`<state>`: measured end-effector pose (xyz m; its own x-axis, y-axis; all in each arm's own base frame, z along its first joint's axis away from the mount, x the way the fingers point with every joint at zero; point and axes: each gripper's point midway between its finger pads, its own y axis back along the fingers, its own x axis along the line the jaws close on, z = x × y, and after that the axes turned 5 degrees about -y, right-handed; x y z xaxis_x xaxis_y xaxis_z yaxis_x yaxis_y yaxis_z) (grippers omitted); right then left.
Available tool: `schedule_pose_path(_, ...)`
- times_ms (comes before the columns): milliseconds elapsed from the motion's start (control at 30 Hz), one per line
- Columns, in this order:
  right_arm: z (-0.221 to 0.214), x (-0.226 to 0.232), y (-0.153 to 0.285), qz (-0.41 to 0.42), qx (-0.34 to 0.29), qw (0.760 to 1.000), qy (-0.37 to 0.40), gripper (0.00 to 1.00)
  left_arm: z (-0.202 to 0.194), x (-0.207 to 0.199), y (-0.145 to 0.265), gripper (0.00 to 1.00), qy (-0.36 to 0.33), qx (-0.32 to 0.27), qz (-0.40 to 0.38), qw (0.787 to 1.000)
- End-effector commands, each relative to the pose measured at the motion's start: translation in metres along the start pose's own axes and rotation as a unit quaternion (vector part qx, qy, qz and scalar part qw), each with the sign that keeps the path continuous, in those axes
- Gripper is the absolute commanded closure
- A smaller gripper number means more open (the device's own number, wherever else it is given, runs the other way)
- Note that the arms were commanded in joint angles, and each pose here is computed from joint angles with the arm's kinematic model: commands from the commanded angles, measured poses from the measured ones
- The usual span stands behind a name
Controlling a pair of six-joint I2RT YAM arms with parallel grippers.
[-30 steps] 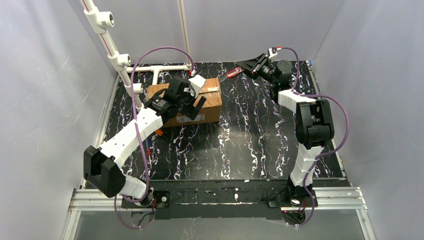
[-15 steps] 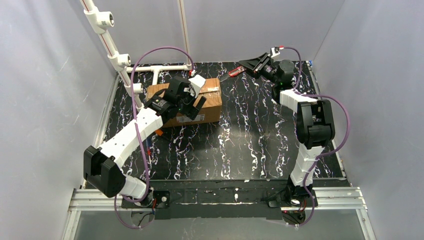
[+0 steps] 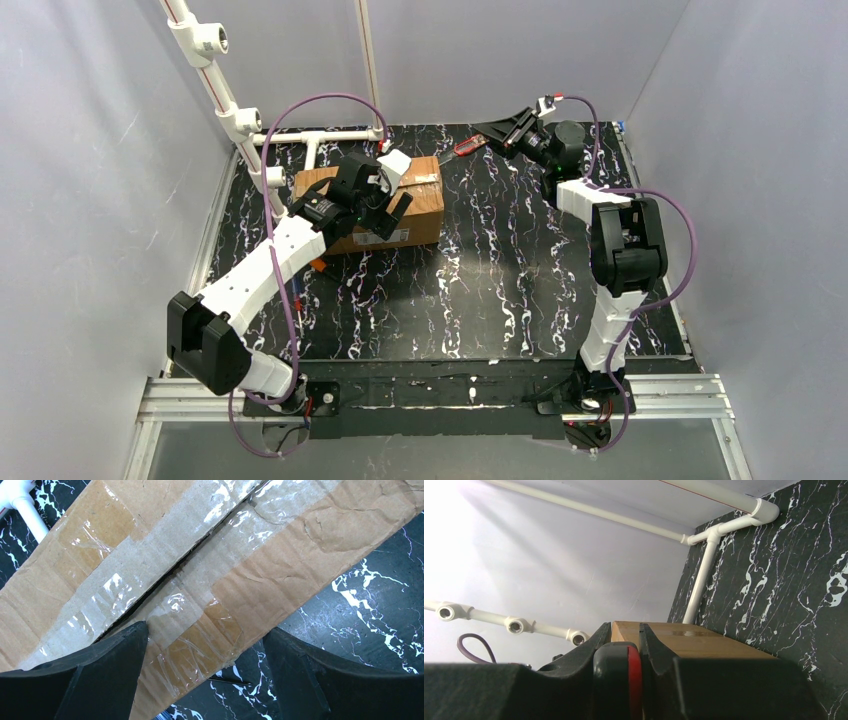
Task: Unpack the express box
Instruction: Cut the express box at the center of the board.
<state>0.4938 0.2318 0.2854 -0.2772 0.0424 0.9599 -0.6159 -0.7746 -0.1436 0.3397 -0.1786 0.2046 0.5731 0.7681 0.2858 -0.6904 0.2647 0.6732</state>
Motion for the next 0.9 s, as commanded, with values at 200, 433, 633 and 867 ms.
schedule_pose_path(200, -0.008, 0.024, -0.010, 0.041, 0.014, 0.999, 0.029, 0.99, -0.029, -0.009, 0.004, 0.18, 0.020, 0.049, -0.019, 0.998)
schedule_pose_path(433, -0.029, 0.039, -0.009, 0.065, 0.033, 0.997, 0.010, 0.99, -0.027, -0.007, 0.002, 0.18, 0.027, 0.050, -0.013, 0.998)
schedule_pose_path(633, -0.048, 0.028, 0.000, 0.045, 0.047, 0.998, 0.013, 0.99, -0.021, -0.005, -0.001, 0.18, 0.045, 0.046, -0.004, 0.998)
schedule_pose_path(867, -0.059, 0.018, 0.012, 0.051, 0.060, 0.997, -0.001, 0.99, -0.015, -0.001, -0.001, 0.17, 0.053, 0.041, 0.005, 0.998)
